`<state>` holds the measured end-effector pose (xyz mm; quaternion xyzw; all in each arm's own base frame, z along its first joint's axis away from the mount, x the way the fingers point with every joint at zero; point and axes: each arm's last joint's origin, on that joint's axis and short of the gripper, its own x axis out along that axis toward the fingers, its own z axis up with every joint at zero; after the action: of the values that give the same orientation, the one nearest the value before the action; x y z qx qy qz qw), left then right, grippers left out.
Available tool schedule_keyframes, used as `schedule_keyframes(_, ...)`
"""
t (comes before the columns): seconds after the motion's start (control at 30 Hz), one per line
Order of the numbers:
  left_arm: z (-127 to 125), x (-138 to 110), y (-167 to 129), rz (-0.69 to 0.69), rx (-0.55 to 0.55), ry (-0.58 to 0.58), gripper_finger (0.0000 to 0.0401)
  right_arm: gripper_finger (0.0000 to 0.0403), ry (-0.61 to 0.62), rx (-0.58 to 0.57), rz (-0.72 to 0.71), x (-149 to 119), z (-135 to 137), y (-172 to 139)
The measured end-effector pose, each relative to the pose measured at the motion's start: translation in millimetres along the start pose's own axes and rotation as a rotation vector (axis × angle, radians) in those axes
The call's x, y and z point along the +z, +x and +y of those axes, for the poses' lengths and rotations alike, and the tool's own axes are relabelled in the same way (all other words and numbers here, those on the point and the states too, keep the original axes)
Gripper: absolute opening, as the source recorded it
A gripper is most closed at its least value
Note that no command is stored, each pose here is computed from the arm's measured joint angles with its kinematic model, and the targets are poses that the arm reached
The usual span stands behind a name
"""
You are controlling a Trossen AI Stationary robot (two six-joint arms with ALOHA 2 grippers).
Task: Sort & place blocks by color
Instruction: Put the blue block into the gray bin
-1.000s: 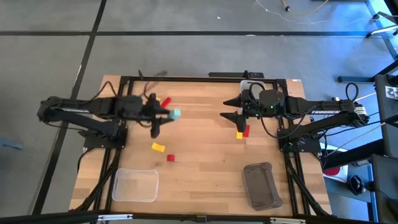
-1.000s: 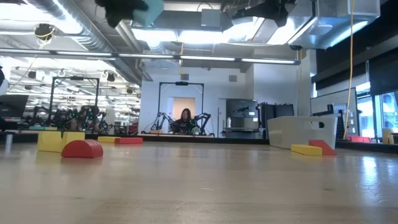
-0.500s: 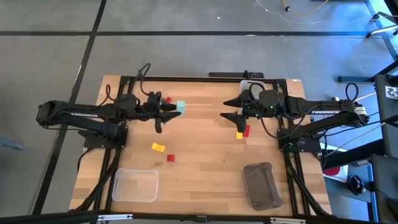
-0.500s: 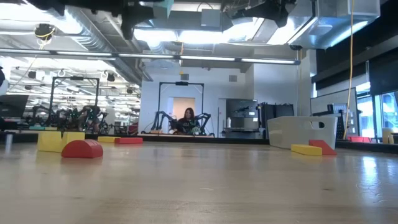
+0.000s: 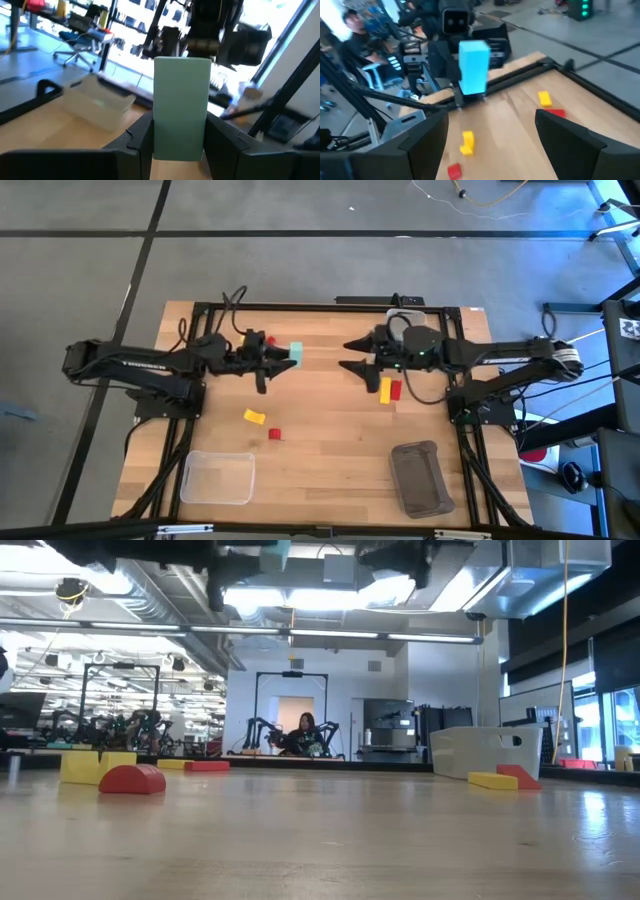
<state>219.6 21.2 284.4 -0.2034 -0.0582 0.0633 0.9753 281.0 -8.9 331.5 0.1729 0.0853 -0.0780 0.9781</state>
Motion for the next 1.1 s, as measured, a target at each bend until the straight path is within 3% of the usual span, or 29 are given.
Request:
schedule_keyframes(0.3, -15.0, -7.4, 46.0, 0.093, -0.085, 0.007, 0.0126, 0.0300, 0.013, 0.178, -0.121, -12.9, 4.5, 49.0)
schedule_keyframes(0.57, -15.7, -3.6, 61.1, 0.096, -0.089, 0.025, 0.0126, 0.0293, 0.057, 0.229, -0.092, -18.5, 4.8, 55.5)
schedule_keyframes(0.73, -15.3, -2.0, 60.3, 0.093, -0.088, 0.029, 0.0126, 0.0249, 0.059, 0.230, -0.104, -16.6, 5.1, 54.1)
schedule_keyframes(0.97, -15.7, -1.6, 60.1, 0.094, -0.091, 0.023, 0.0126, 0.0133, 0.055, 0.224, -0.112, -15.9, 4.8, 54.0)
schedule_keyframes(1.1, -15.8, -1.6, 60.1, 0.094, -0.094, 0.024, 0.0128, 0.0134, 0.055, 0.225, -0.111, -16.0, 4.8, 54.0)
